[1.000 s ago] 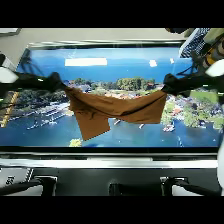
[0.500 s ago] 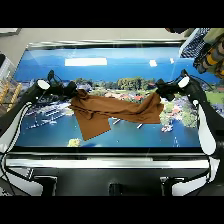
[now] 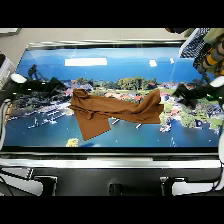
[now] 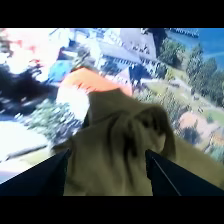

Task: Fold the clothes and pants, and hang the long-sleeved shirts on hangers.

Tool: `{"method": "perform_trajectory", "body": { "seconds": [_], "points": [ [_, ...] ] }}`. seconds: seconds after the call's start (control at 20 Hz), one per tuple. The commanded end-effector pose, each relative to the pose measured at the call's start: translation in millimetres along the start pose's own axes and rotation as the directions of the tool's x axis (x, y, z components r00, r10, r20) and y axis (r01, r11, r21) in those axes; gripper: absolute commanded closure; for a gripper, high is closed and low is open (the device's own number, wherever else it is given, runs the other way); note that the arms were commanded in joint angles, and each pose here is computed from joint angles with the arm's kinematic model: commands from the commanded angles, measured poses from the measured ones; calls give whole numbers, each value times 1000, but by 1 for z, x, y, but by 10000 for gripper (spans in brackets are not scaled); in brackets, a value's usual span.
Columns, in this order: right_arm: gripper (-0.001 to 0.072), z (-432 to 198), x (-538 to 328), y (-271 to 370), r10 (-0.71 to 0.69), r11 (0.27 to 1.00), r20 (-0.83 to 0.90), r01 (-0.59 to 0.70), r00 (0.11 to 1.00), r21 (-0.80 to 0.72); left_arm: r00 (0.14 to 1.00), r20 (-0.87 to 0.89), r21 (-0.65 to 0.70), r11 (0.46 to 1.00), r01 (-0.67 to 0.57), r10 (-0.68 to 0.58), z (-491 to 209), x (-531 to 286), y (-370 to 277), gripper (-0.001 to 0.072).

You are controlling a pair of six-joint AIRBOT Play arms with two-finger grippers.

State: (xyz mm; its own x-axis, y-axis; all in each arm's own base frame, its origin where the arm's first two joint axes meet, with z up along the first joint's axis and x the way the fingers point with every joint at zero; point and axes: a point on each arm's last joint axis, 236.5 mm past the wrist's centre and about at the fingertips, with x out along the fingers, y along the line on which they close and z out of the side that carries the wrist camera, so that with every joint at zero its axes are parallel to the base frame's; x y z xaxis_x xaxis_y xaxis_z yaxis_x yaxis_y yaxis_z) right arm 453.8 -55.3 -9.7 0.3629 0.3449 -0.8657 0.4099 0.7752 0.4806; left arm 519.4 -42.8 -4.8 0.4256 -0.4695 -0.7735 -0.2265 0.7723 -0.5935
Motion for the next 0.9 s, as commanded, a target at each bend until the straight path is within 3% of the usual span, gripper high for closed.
{"method": "perform_trajectory", "body": {
  "seconds": [0.0, 0.2, 0.6, 0.65, 0.7, 0.75, 0.8, 0.85],
  "points": [
    [211, -58, -11, -33, 49, 999, -136, -51, 990, -13, 987, -160, 73, 997, 13, -1, -33, -44, 17, 158],
    [211, -120, 36, -27, 168, 985, -235, -158, 957, 63, 980, -199, 49, 999, 9, 1, -55, -53, 22, 158],
    [233, -137, 85, -11, 123, 991, -216, -129, 969, -14, 967, -254, 15, 1000, -12, 15, -112, -51, 39, 158],
    [301, -138, 88, -8, 120, 991, -218, -128, 969, -24, 965, -260, 4, 1000, -17, 17, -120, -49, 42, 158],
    [416, -136, 89, -7, 120, 991, -208, -128, 971, -28, 962, -272, -10, 1000, -19, 15, -130, -47, 45, 158],
    [595, -133, 87, -3, 133, 990, -194, -139, 972, -20, 957, -291, -7, 1000, -7, 4, -141, -45, 45, 159],
    [669, -128, 85, -1, 135, 990, -175, -141, 975, -25, 949, -315, 6, 1000, 11, -8, -155, -41, 45, 159],
    [680, -123, 81, 2, 136, 989, -150, -143, 979, -33, 940, -339, 0, 1000, 26, -25, -169, -36, 44, 159]
  ]
}}
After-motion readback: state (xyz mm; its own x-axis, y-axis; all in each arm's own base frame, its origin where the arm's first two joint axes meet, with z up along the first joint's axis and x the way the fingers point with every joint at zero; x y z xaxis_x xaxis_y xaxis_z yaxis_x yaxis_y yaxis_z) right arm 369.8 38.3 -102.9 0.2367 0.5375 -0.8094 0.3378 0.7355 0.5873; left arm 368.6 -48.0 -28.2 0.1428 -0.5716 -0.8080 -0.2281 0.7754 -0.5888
